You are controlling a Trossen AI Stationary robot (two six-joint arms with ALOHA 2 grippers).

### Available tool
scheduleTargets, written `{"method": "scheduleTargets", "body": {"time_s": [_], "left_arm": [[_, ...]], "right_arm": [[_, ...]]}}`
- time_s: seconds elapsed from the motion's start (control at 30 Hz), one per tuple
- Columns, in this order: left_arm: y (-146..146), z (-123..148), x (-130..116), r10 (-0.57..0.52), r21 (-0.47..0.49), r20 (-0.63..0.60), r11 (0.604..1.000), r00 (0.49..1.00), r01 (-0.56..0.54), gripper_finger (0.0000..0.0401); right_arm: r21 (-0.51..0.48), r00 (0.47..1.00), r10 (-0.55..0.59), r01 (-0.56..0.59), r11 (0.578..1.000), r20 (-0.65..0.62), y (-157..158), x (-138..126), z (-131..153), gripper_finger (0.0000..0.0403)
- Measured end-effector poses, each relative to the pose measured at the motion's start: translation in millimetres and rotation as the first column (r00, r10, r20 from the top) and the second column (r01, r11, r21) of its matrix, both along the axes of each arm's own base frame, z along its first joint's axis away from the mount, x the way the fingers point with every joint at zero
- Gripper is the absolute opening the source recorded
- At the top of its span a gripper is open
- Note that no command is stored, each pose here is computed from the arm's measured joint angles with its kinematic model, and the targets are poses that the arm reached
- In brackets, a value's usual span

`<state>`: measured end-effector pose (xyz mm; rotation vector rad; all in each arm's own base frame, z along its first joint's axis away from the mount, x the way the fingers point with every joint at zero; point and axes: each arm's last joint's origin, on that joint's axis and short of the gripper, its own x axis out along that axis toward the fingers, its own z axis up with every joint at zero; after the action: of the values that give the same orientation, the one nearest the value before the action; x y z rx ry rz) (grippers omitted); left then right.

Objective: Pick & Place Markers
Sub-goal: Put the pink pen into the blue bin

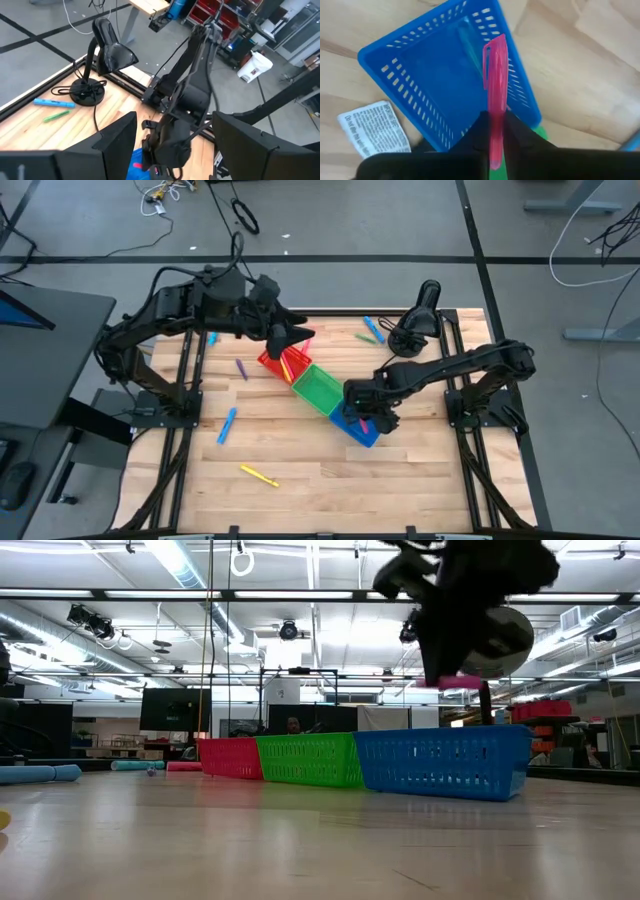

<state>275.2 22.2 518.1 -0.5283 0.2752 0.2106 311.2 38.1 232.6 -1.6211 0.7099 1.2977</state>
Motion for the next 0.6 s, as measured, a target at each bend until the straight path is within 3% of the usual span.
{"method": "scheduleTargets", "body": {"time_s": [0.23,0.6], "left_arm": [[0,2,-2,0.009,0.007,0.008,1.000,1.000,-0.009,0.0265],[0,2,-2,0.003,0.025,0.013,1.000,1.000,-0.004,0.0265]], "right_arm": [[-0.014,0.998,0.055,-0.055,0.998,-0.005,-1,-7,-28,0.0018],[-0.024,0.996,0.083,-0.083,0.996,-0.015,0,4,-56,0.0018]]}}
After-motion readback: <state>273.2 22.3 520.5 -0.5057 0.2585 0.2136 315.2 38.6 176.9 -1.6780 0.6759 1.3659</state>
